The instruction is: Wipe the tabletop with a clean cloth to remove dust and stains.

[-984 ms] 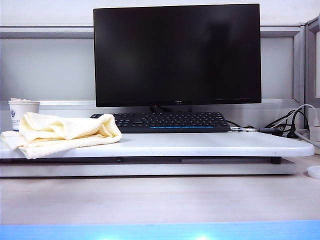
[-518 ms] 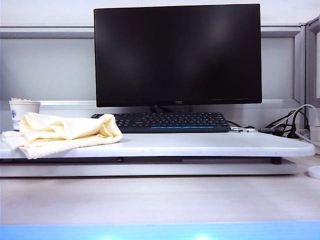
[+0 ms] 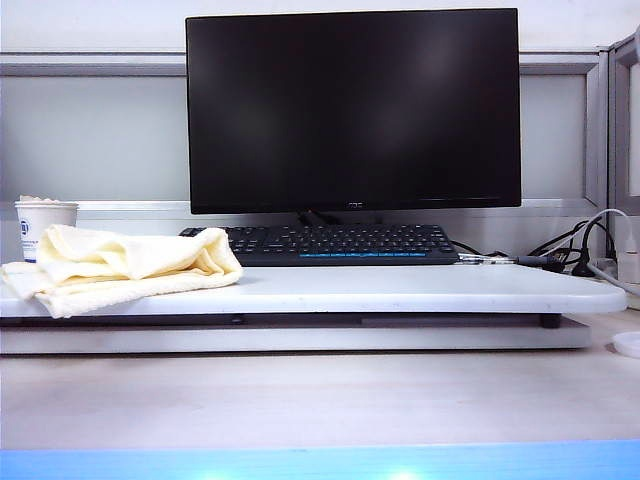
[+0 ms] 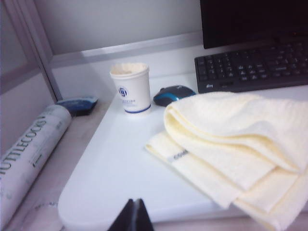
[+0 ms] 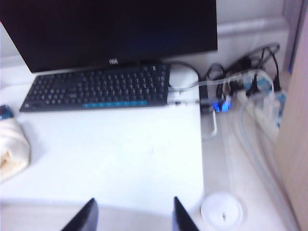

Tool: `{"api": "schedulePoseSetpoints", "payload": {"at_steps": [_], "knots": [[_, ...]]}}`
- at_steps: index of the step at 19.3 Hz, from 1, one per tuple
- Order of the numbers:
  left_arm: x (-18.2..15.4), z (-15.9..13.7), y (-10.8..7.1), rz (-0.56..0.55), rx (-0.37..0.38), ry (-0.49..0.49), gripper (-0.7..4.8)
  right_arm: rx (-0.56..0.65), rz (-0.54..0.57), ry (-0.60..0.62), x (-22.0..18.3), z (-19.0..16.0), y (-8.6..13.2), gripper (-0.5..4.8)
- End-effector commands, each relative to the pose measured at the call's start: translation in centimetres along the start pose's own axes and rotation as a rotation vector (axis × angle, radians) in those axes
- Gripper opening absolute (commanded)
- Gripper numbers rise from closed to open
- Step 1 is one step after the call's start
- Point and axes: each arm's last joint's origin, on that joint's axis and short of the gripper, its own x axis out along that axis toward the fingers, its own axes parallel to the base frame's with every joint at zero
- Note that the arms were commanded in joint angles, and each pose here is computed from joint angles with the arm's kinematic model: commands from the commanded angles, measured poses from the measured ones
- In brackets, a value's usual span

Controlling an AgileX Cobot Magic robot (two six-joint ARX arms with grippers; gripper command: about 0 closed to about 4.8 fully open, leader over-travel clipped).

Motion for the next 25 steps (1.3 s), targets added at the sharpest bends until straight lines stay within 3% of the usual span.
{"api": "schedulePoseSetpoints", "payload": {"at_steps": [1,4,6,9,12,15,19,25], "knots": [[0.0,0.2,0.1,0.010,0.019,-0.027,-0.06,0.007,0.025,-0.003,-0.4,-0.8,0.0,1.97],[0.0,0.4,0.2,0.024,0.019,-0.046,-0.06,0.010,0.022,0.011,-0.1,-2.0,-0.3,1.89],[0.2,0.5,0.7,0.036,0.013,-0.062,-0.06,0.011,0.018,0.027,0.2,-3.0,-0.5,1.06],[0.4,0.4,1.7,0.025,-0.033,-0.071,-0.06,0.030,0.013,0.039,1.0,-5.0,-1.0,1.01],[0.4,0.2,3.2,0.016,-0.073,-0.076,-0.06,0.063,0.014,0.013,1.9,-7.3,-1.5,-0.05],[0.4,0.2,3.7,-0.003,-0.099,-0.079,-0.06,0.061,-0.016,0.004,2.5,-9.1,-2.0,-0.08],[0.4,0.4,2.7,-0.116,-0.105,-0.092,-0.06,0.055,-0.050,-0.017,2.6,-10.7,-2.4,-0.08],[0.4,0.3,2.6,-0.124,-0.107,-0.085,-0.06,0.028,-0.066,0.041,3.5,-13.1,-3.0,-0.08]]}}
